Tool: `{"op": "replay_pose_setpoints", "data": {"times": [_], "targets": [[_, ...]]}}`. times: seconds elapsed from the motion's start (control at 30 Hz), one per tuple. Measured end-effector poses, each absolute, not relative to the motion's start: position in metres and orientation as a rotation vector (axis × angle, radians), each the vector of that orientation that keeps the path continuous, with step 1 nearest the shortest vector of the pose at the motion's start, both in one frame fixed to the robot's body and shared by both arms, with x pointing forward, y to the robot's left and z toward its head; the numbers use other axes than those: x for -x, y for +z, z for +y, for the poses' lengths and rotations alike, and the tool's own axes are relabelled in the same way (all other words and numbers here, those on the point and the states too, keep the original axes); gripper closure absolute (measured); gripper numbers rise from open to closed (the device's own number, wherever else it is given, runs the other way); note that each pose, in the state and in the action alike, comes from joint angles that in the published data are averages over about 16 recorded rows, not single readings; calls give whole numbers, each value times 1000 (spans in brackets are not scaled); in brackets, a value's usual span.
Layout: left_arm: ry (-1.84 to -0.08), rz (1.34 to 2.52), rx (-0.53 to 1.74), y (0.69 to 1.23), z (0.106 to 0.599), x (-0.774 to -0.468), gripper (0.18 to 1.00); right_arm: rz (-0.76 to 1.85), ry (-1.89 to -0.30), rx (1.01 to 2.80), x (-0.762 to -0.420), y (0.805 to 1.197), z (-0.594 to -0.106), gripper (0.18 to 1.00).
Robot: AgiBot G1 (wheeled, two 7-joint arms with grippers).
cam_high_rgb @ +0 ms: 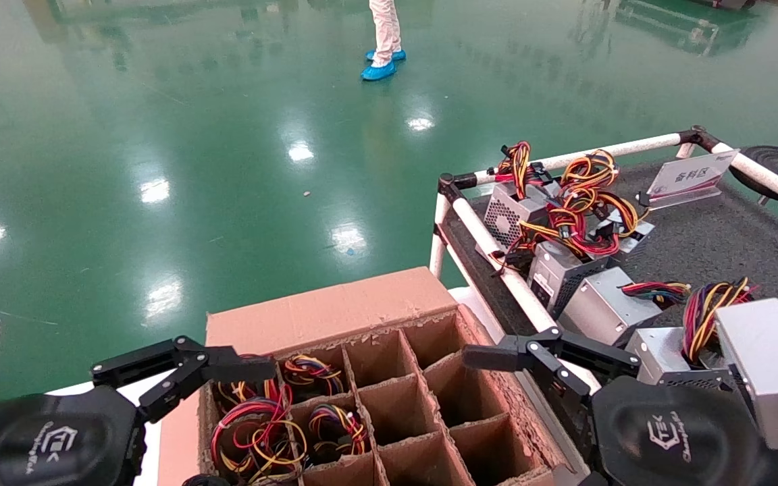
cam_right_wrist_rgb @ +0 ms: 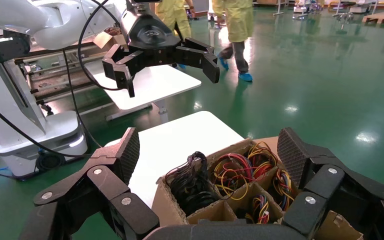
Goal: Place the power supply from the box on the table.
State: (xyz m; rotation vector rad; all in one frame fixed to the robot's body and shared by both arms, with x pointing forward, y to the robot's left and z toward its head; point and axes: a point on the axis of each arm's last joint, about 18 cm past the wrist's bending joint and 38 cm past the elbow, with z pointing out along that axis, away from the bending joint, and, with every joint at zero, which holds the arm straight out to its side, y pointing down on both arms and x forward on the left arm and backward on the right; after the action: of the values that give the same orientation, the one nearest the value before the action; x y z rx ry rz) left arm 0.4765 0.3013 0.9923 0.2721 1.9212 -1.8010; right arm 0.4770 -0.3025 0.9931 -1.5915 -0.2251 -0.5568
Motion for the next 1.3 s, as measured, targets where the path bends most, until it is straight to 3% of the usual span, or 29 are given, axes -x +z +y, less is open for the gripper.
{"op": "replay_pose_setpoints", "data": {"times": [0.37, 0.73, 0.93, 1.3], "targets": [[-1801, 1921, -272, 992, 301, -476, 188, -225, -557, 1591, -477, 993, -302, 179], [-1801, 1921, -272, 992, 301, -476, 254, -225, -557, 1591, -477, 993, -302, 179], [-1801, 1921, -272, 992, 301, -476, 346, -225, -557, 1591, -477, 993, -302, 179], [-1801, 1921, -272, 992, 301, -476, 588, -225, -557, 1591, -477, 993, -302, 179]]}}
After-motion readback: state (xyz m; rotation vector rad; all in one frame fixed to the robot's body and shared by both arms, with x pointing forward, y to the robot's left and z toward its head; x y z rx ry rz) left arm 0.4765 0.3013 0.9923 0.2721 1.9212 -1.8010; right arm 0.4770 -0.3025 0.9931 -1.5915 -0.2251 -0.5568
